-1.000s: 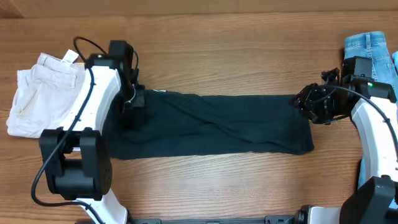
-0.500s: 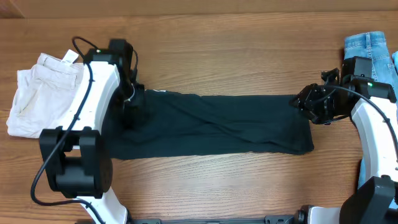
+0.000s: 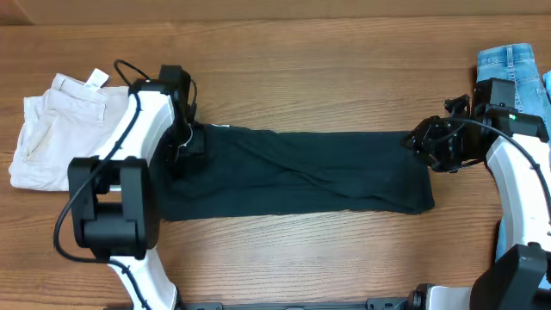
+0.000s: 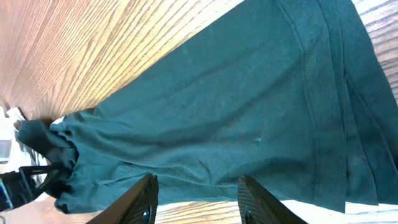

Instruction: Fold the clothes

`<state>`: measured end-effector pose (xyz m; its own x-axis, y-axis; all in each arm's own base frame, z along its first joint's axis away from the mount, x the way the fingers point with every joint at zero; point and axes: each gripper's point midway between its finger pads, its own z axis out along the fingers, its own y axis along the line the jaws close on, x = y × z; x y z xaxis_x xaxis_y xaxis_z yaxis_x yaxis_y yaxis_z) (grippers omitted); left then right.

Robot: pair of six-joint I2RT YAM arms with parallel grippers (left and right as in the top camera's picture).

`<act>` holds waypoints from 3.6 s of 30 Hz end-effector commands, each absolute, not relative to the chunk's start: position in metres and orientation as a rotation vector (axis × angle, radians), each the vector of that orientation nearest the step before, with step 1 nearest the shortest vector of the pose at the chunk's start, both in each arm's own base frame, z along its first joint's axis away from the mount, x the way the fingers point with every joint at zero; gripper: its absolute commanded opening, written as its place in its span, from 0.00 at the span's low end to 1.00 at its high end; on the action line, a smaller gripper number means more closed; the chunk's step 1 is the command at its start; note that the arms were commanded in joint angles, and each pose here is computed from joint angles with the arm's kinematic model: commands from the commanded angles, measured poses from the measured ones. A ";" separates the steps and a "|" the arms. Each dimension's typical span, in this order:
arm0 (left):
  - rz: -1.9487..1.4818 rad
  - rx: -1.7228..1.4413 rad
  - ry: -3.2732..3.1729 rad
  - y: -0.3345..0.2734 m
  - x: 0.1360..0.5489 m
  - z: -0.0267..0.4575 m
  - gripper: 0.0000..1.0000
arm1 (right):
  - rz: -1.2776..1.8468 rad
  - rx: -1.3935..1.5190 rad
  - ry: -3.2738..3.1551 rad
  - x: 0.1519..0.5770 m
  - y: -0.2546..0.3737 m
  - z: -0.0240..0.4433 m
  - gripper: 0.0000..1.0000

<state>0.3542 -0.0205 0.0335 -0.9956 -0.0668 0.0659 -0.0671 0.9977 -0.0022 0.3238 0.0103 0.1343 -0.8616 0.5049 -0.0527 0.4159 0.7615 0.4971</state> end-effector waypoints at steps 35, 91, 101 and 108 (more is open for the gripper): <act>0.092 0.080 -2.765 -0.047 0.286 0.126 0.05 | 0.729 0.704 2.764 0.327 0.013 0.139 0.46; 0.186 0.221 -3.238 0.024 0.395 0.073 0.28 | 0.693 0.773 2.785 0.321 0.009 0.135 0.50; 0.055 0.269 -3.051 0.035 0.349 0.071 0.04 | 0.694 0.773 2.785 0.321 0.009 0.135 0.50; 0.061 0.292 -2.898 0.037 0.311 0.071 0.04 | 0.694 0.773 2.785 0.321 0.009 0.135 0.50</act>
